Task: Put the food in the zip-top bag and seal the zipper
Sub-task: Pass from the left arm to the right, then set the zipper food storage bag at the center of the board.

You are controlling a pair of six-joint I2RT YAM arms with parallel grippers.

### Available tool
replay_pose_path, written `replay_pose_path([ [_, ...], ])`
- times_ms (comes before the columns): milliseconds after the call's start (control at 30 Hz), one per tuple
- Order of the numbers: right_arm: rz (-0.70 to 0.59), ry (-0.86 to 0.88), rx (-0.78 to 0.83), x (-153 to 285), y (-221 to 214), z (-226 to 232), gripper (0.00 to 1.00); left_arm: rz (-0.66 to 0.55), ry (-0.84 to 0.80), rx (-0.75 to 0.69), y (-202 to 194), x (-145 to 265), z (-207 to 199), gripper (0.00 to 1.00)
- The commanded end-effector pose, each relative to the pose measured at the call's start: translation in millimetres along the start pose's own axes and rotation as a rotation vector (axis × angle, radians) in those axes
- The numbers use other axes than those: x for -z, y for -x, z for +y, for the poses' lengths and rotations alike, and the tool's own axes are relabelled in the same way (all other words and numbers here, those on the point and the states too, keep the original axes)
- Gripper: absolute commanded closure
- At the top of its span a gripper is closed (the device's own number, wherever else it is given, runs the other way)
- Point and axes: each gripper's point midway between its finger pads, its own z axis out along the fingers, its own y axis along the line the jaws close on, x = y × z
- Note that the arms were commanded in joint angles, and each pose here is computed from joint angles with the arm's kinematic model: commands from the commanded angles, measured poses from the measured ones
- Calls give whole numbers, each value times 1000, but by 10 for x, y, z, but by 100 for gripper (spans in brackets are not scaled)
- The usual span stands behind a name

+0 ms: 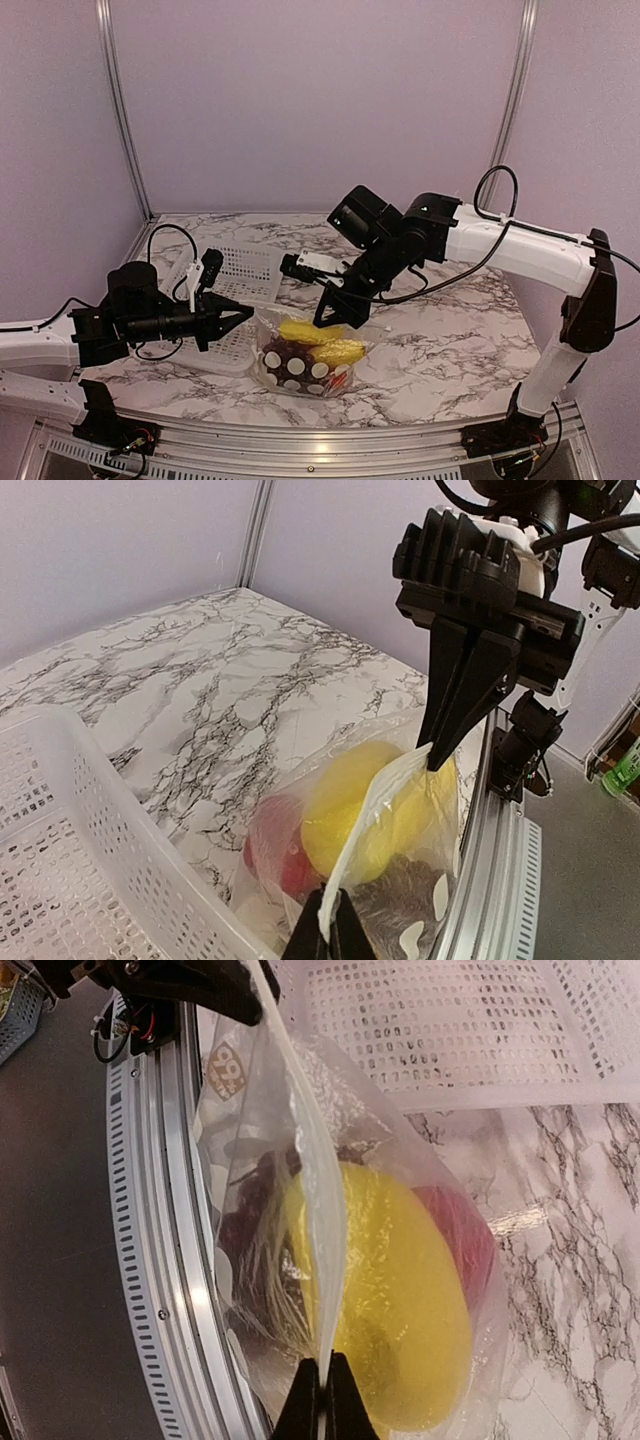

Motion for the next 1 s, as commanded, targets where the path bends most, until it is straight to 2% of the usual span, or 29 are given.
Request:
replay_pose_path([
  [0, -67, -106, -7, 231, 170, -212, 100, -53, 44, -4, 276, 1, 37, 81],
  [67, -87, -175, -36, 374, 173, -389, 100, -42, 84, 8, 295, -7, 99, 56],
  [133, -116, -272, -71, 599, 164, -597, 100, -38, 121, 23, 312, -9, 159, 7],
  [167, -123, -351, -102, 717, 137, -749, 100, -35, 146, 39, 313, -10, 201, 2],
  [333, -209, -631, -230, 1319, 56, -1285, 100, -11, 299, 176, 261, -16, 463, 1],
  [467, -258, -740, -232, 1566, 110, -1469, 100, 66, 227, 198, 173, -132, 346, 1],
  [600, -235, -675, -209, 1297, 90, -1484, 100, 112, 250, 235, 143, -206, 380, 1],
  [800, -172, -445, -292, 446, -245, -1397, 99, 130, 305, 231, 218, -194, 445, 1],
  [867, -147, -397, -331, 297, -317, -1368, 87, 113, 363, 216, 288, -108, 521, 1],
  [967, -163, -339, -360, 308, -232, -1280, 72, 73, 405, 191, 427, 40, 549, 1],
])
